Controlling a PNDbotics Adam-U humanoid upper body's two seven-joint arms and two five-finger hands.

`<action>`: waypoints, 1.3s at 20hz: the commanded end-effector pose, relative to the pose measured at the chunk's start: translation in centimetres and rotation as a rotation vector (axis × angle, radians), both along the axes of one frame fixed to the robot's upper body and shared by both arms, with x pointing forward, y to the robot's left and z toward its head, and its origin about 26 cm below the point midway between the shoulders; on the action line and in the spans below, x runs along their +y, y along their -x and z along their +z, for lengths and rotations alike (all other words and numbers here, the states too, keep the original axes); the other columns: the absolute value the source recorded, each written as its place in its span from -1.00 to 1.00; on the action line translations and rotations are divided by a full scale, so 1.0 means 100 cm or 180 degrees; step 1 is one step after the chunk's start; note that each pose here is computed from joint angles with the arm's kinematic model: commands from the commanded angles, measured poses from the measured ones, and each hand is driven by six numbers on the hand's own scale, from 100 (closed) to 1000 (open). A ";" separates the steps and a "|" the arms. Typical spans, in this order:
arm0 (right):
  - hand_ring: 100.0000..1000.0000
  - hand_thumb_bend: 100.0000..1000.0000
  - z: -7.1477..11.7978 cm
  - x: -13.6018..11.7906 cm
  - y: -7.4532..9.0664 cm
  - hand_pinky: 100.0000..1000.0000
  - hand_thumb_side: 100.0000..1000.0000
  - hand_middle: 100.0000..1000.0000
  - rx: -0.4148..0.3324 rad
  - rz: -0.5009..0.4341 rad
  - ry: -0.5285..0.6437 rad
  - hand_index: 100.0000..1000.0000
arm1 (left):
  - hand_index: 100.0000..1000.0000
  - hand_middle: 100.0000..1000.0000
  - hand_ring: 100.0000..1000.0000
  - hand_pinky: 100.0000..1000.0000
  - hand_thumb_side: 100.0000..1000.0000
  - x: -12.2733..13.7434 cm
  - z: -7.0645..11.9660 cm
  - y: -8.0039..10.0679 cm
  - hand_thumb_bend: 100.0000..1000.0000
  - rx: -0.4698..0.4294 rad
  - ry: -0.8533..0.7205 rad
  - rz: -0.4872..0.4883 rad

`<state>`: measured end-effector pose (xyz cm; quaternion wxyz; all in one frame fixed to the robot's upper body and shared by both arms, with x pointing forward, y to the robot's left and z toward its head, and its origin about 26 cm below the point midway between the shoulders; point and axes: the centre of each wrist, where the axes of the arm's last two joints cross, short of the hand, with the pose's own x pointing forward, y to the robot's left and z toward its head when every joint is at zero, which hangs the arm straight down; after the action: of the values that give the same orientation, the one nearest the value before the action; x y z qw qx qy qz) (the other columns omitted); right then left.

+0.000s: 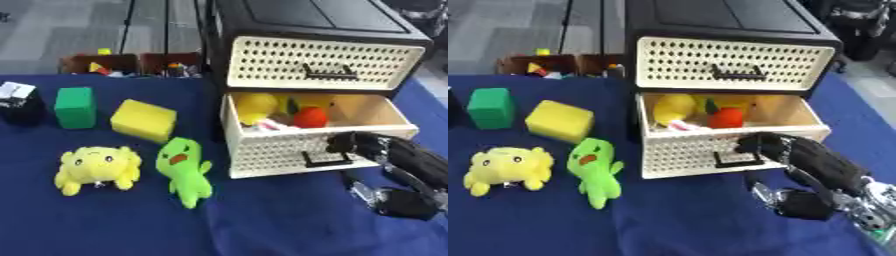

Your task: Pick up objects from table and place into drawer.

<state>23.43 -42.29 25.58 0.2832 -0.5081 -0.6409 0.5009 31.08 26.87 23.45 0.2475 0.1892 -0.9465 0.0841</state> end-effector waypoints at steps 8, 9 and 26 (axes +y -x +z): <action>0.66 -1.00 0.007 0.004 -0.003 0.28 1.00 0.82 -0.0230 0.0108 -0.0088 0.80 | 0.38 0.00 -0.11 -0.47 0.58 0.000 0.009 0.003 -0.80 -0.0111 -0.0030 -0.0042; 0.66 -1.00 0.008 0.004 -0.003 0.28 1.00 0.82 -0.0272 0.0123 -0.0115 0.80 | 0.38 0.00 -0.11 -0.47 0.58 0.000 0.009 0.003 -0.80 -0.0112 -0.0030 -0.0045; 0.82 -1.00 0.001 0.000 0.001 0.41 1.00 0.95 -0.0593 -0.0173 -0.0224 0.85 | 0.38 0.00 -0.11 -0.47 0.58 -0.002 0.007 0.003 -0.80 -0.0090 -0.0022 -0.0075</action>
<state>23.44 -42.19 24.89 0.2646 -0.5483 -0.6727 0.4206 31.12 26.68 23.58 0.2469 0.1798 -0.9486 0.0824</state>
